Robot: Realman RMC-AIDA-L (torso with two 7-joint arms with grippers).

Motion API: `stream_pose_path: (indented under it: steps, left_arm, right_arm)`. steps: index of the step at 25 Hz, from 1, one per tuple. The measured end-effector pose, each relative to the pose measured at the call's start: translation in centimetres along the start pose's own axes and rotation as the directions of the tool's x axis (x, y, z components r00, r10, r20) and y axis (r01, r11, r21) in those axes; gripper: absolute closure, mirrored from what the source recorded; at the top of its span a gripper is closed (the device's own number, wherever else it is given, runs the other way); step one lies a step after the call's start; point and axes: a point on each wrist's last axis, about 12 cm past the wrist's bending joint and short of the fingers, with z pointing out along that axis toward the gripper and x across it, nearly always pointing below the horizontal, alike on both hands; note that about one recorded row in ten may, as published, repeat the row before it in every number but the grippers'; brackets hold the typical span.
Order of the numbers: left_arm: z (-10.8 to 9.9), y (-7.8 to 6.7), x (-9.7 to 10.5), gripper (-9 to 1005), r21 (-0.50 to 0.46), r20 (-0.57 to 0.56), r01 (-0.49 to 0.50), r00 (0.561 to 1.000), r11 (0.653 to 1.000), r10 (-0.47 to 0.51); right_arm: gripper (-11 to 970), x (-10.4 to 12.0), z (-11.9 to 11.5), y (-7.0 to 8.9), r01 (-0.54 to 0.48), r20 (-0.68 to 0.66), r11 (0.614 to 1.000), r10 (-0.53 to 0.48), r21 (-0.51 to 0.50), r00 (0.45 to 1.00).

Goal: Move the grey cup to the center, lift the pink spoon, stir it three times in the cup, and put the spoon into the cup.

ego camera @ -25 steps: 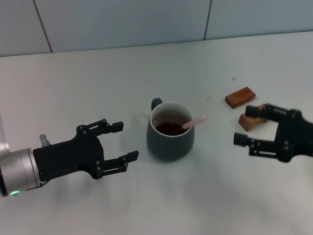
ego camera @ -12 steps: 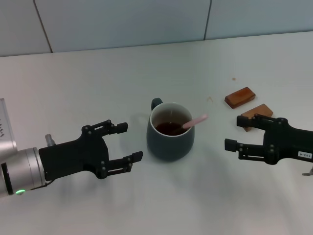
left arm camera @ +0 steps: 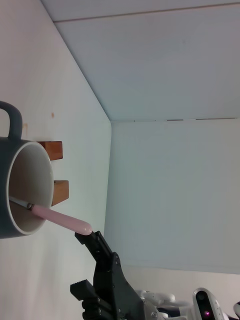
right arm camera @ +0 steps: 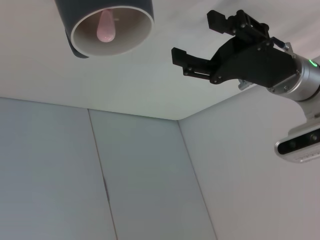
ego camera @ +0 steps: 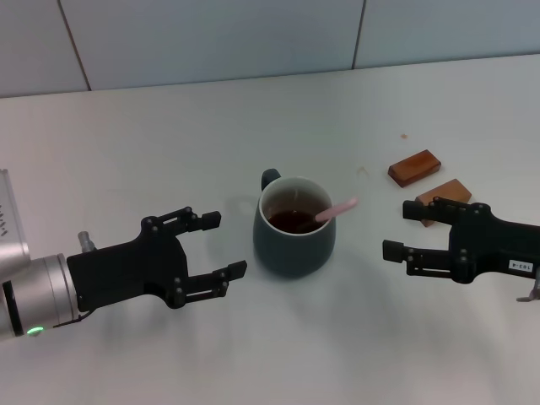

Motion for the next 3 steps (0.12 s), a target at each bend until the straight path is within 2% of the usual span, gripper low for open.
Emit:
stream_pose_path:
  steps: [3]
  left_arm:
    - [0.00,-0.01,-0.01,211,0.001,0.001,0.001,1.000,1.000,-0.001]
  right_arm:
    - [122,-0.03,0.07,-0.01,0.000,0.000,1.000,0.000,0.000,1.000]
